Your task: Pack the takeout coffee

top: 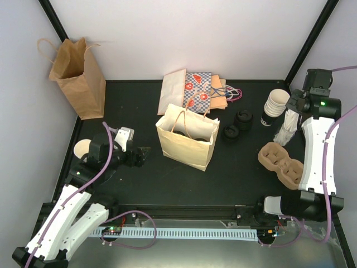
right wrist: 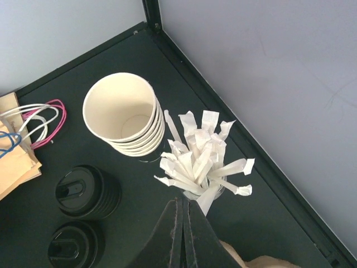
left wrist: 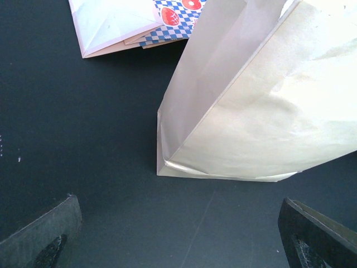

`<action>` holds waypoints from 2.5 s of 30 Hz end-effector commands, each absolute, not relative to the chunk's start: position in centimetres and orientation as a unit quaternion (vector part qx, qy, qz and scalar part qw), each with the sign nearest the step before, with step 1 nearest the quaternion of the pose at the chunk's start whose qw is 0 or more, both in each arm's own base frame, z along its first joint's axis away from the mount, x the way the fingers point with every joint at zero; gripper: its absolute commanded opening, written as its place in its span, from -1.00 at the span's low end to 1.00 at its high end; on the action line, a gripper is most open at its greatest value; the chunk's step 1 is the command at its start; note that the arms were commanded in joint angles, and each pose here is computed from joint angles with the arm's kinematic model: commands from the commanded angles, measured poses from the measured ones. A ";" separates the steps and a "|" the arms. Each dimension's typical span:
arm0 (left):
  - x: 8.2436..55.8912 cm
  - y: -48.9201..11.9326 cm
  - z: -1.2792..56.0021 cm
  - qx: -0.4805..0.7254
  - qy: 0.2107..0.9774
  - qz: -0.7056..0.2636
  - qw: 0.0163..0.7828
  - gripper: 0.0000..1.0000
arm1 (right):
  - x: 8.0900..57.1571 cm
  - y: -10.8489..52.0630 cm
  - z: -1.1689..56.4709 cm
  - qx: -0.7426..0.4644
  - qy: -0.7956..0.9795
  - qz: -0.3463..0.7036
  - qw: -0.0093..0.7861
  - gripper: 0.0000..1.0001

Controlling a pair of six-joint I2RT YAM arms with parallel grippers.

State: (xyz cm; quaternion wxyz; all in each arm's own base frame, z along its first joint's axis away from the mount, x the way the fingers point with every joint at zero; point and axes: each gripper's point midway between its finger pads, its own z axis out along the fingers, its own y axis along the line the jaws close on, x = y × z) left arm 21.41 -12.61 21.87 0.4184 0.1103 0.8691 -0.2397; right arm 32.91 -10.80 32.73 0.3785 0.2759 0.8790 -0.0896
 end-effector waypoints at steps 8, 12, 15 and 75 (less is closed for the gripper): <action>21.7 -12.9 22.6 0.114 0.861 -0.249 0.430 0.98 | 29.8 -8.3 41.7 0.248 0.863 -0.036 0.438 -0.98; 21.7 -12.9 22.6 0.113 0.861 -0.248 0.429 0.97 | 28.2 -6.2 43.8 0.241 0.860 0.019 0.449 -0.98; 21.7 -12.8 22.5 0.113 0.862 -0.247 0.429 0.97 | 27.1 -3.8 45.2 0.215 0.854 0.080 0.466 -0.98; 22.3 -12.3 21.6 0.096 0.875 -0.227 0.417 0.97 | 22.6 14.2 44.4 -0.080 0.772 0.474 0.416 -0.98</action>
